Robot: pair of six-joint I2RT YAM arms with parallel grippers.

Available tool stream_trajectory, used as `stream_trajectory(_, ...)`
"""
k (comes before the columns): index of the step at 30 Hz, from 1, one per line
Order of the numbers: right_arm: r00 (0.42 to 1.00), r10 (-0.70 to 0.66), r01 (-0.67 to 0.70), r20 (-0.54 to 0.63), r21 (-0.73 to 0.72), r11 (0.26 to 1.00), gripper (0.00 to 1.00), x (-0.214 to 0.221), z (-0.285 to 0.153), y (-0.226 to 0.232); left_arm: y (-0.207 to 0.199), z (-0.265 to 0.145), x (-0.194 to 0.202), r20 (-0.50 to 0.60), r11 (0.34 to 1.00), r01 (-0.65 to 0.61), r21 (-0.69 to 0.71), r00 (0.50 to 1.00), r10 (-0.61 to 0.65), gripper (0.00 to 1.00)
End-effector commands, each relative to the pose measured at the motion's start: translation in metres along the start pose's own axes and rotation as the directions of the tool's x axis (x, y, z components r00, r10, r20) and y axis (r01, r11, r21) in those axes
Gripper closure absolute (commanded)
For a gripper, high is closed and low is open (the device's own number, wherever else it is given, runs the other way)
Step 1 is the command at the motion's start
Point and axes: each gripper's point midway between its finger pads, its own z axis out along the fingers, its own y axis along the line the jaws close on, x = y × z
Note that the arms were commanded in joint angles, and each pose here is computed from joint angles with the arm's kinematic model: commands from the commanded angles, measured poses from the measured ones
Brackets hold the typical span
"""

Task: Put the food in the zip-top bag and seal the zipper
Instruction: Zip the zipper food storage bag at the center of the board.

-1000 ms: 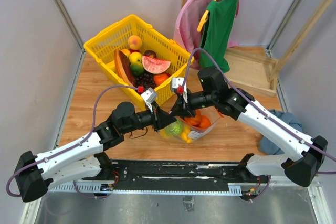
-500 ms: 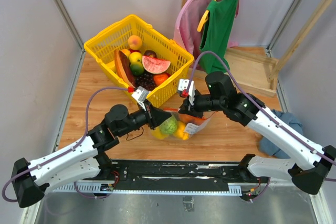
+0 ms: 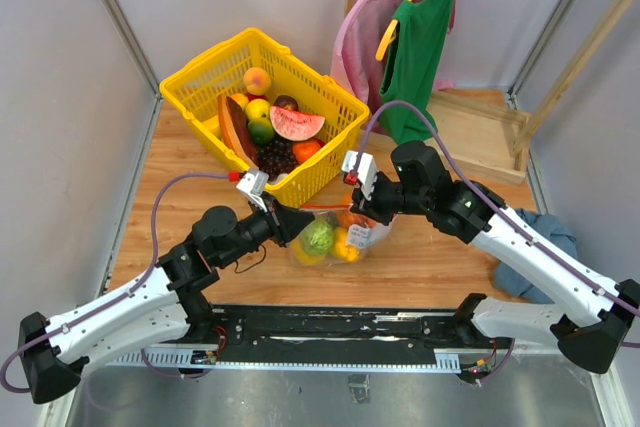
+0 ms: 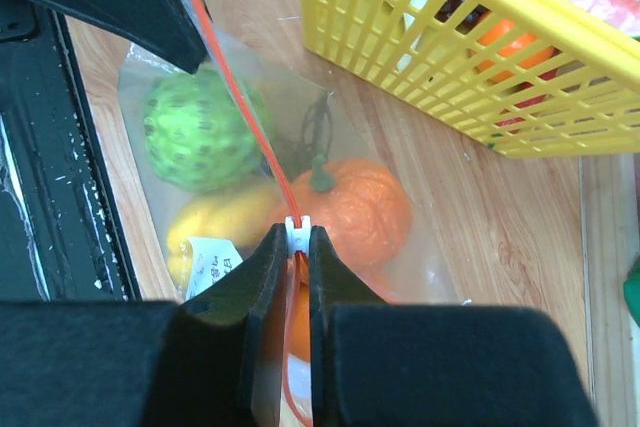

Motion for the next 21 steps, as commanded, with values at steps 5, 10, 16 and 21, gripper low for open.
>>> stream_trajectory(5,0.987,0.099,-0.064,-0.123,0.258,0.964,0.99,0.036,-0.025,-0.041,0.037,-0.014,-0.002,0.054,0.983,0.033,-0.178,0.998,-0.024,1.0)
stream_trajectory(10,0.975,0.167,-0.107,-0.147,0.351,0.93,0.99,0.048,-0.034,-0.055,0.05,-0.017,0.002,0.055,0.967,0.061,-0.246,0.997,-0.048,1.0)
stream_trajectory(16,0.976,0.182,-0.127,-0.122,0.364,0.923,0.99,0.045,-0.041,-0.058,0.055,-0.017,0.007,0.041,0.962,0.057,-0.266,0.998,-0.048,1.0)
stream_trajectory(21,0.988,0.151,-0.147,-0.034,0.095,0.985,0.99,0.012,-0.025,-0.02,0.031,-0.005,-0.002,-0.016,0.984,-0.068,-0.162,0.998,0.067,0.82)
